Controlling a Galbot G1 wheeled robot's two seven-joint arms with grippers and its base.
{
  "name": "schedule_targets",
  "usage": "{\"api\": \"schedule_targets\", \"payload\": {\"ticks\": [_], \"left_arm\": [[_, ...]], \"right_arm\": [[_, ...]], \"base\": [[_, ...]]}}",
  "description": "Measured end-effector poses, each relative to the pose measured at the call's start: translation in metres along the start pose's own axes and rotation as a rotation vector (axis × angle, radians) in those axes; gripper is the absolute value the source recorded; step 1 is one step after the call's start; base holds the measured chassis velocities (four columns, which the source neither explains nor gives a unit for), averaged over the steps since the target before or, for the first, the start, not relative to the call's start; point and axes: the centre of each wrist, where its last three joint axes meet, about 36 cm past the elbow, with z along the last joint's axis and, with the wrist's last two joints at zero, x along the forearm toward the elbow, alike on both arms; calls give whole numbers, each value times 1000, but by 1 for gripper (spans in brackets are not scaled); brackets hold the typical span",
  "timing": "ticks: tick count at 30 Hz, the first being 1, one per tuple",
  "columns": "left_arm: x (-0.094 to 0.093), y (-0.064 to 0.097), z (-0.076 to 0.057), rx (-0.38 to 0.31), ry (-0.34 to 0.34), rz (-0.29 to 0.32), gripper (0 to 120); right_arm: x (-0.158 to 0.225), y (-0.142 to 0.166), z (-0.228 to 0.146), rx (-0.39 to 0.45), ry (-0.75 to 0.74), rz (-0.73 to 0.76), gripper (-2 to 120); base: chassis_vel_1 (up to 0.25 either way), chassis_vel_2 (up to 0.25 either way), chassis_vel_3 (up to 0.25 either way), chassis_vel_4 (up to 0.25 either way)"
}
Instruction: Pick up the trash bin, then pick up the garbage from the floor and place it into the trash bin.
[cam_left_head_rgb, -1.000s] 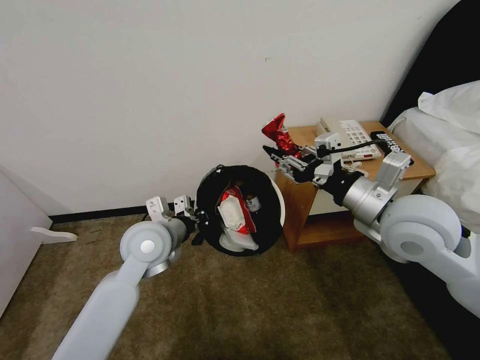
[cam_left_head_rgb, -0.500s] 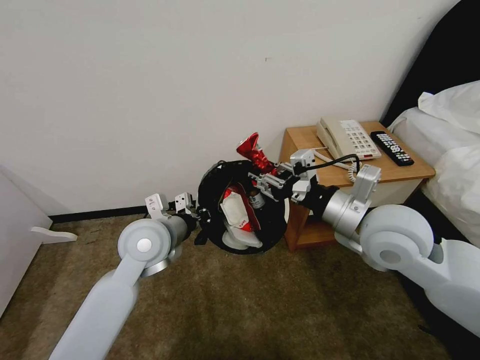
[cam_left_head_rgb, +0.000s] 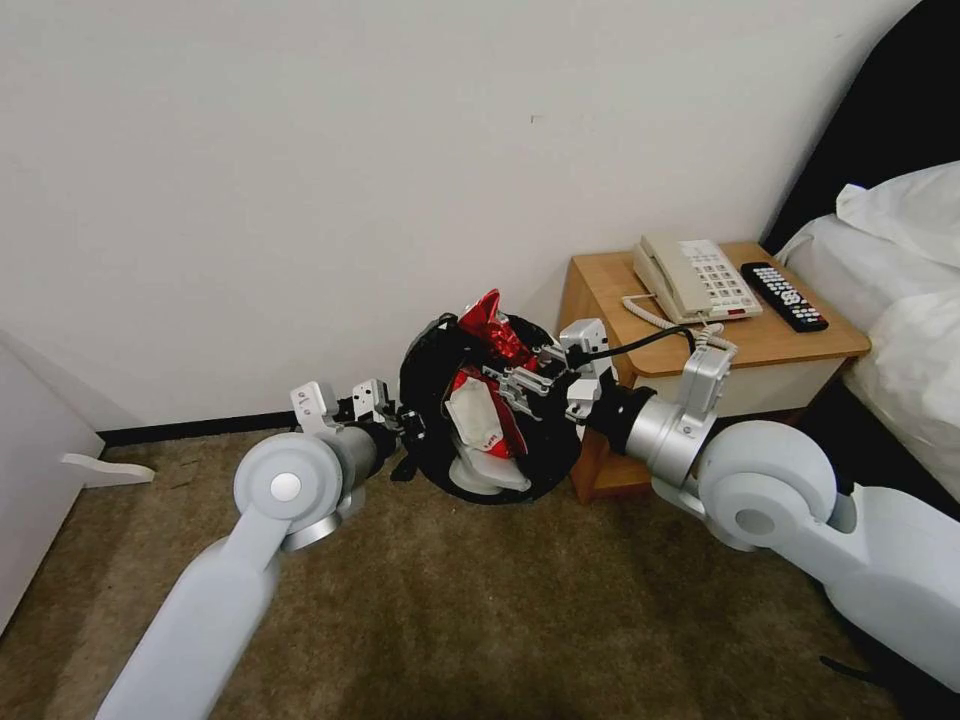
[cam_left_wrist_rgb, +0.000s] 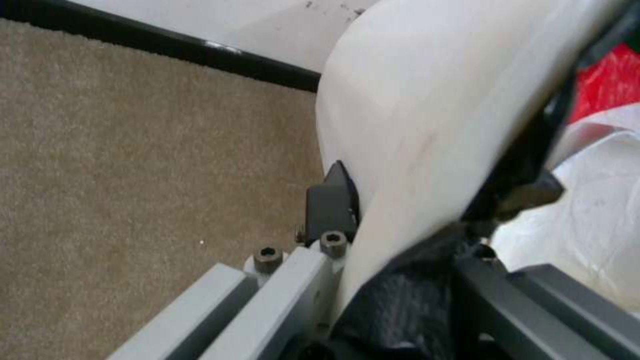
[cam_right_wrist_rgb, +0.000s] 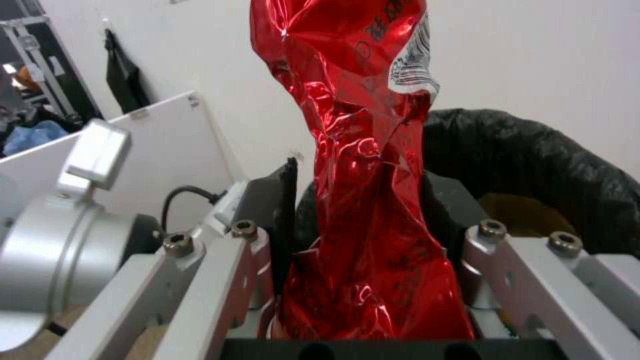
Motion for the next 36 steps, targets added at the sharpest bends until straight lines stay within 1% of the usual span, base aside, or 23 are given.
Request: {"api": "schedule_targets", "payload": {"ticks": [5,7,8,10,11,12,13,14,15,16,17,18,19,20,21,24,28,36], "left_arm": [[2,-2,0,5,0,10,0],[4,-2,0,6,-3,11,0],[4,-2,0,6,-3,11,0],[5,0,0,7,-3,8,0],[5,0,0,7,-3,8,0],[6,1,0,9,-4,6,0],[6,1,0,9,-4,6,0],[6,1,0,10,-4,5,0],[6,1,0,11,-4,5,0],[7,1,0,12,-3,7,0],[7,1,0,12,-3,7,0],[7,2,0,13,-2,7,0],[7,2,0,13,-2,7,0],[7,2,1,13,-2,7,0],[7,2,1,14,-2,7,0],[7,2,1,15,-2,6,0],[7,3,1,16,-2,5,0],[5,4,2,21,4,0,0]], "right_arm": [[-3,-1,5,-1,6,5,36],[-4,-1,8,-2,11,6,43],[-4,-1,8,-2,11,6,43],[-6,0,12,-3,16,4,55],[-6,0,12,-3,16,4,55],[-7,0,13,-5,18,4,61],[-7,0,13,-5,18,4,61],[-8,0,14,-6,18,4,68],[-8,0,14,-7,18,4,70],[-9,0,15,-8,19,5,77],[-9,0,15,-8,19,5,77],[-9,0,15,-9,19,5,82],[-9,0,15,-9,19,5,82],[-10,-1,16,-10,19,6,88],[-10,-1,16,-11,19,6,90],[-11,-1,17,-11,19,8,93],[-11,-1,18,-12,20,9,99],[-11,-3,19,-5,15,17,100]], "base": [[0,0,0,0],[0,0,0,0],[0,0,0,0],[0,0,0,0],[0,0,0,0],[0,0,0,0],[0,0,0,0],[0,0,0,0],[0,0,0,0],[0,0,0,0],[0,0,0,0],[0,0,0,0],[0,0,0,0],[0,0,0,0],[0,0,0,0],[0,0,0,0],[0,0,0,0],[0,0,0,0]]}}
